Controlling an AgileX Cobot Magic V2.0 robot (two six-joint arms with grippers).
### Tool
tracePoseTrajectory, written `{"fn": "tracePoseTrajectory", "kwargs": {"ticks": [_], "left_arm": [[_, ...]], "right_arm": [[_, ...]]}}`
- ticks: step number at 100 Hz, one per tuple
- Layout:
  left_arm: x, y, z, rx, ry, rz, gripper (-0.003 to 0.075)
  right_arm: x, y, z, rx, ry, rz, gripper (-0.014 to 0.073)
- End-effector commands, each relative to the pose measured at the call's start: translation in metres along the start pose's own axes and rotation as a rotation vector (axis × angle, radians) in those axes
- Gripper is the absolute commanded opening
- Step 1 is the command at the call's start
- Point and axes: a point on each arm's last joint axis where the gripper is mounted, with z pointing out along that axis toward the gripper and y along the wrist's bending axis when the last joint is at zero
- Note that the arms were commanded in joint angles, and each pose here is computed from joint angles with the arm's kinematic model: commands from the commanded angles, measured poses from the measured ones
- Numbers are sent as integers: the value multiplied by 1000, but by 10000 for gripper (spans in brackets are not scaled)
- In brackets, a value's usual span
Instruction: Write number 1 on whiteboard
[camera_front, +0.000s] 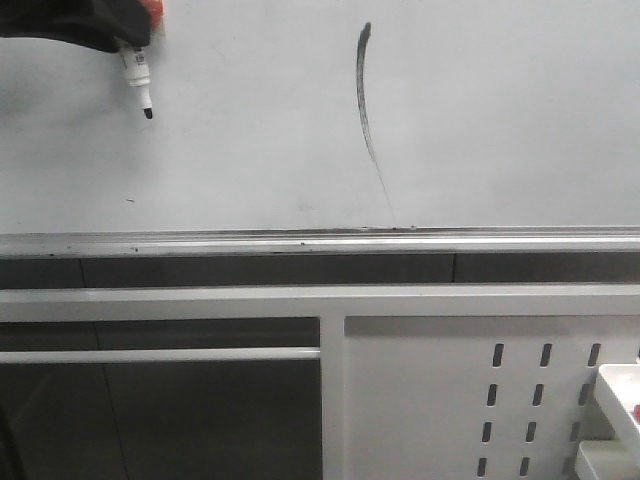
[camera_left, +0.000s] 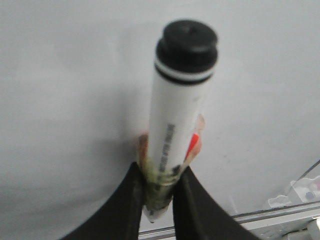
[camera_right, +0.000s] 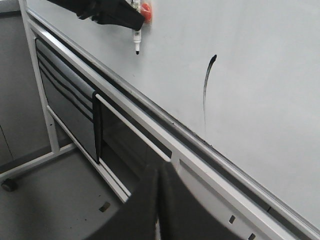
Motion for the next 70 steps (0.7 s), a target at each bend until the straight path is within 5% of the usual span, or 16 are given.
{"fn": "tracePoseTrajectory", "kwargs": {"ticks": [1,70], "left_arm": [[-15,16,5,-188,-60,6,-20],[-20,4,12,-89,-70,59,-8]], "right_arm": [[-13,-1,-2,4,-88,-8,-48],[-13,0,-2,-9,-86,11,-48]]}}
